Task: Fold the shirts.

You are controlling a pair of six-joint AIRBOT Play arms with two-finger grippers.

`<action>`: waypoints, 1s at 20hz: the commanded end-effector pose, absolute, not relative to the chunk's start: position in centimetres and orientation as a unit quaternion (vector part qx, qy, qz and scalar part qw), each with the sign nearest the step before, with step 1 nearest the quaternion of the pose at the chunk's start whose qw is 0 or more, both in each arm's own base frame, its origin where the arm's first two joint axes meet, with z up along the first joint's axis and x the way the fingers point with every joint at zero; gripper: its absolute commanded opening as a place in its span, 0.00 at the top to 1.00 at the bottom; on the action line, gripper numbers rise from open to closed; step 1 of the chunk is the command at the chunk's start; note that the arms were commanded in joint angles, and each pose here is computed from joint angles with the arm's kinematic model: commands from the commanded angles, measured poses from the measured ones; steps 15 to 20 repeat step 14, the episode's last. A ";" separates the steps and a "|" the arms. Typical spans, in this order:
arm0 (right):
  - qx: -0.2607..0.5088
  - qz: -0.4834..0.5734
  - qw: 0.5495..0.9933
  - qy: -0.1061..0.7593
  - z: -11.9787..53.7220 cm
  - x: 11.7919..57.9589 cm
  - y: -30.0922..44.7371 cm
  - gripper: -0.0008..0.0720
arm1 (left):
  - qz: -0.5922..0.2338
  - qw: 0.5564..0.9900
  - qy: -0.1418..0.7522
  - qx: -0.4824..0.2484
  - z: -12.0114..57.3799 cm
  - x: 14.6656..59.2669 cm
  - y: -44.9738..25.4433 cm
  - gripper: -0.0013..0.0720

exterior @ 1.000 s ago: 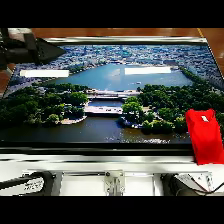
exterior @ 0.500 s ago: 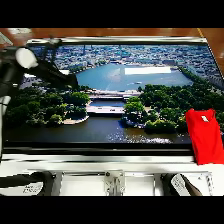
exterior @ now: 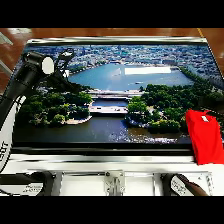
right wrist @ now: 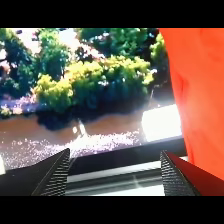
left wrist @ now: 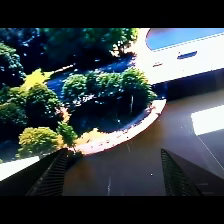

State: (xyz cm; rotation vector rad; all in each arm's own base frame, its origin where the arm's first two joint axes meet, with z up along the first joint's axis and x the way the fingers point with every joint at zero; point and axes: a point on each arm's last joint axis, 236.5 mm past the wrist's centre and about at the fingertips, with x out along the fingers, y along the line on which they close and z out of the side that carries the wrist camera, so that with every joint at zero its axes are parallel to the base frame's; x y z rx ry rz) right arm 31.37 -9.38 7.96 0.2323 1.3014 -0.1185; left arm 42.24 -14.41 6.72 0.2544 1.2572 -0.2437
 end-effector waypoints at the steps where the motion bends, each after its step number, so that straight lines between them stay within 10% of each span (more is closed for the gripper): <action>1: 0.105 -0.056 0.794 0.596 8.0 32.1 -9.3 0.07 | -0.111 0.797 0.581 0.121 6.6 42.6 -14.4 0.01; 20: 0.104 -0.056 0.794 0.596 8.0 32.1 -9.3 0.07 | -0.110 0.791 0.589 0.123 5.7 42.7 -14.4 0.01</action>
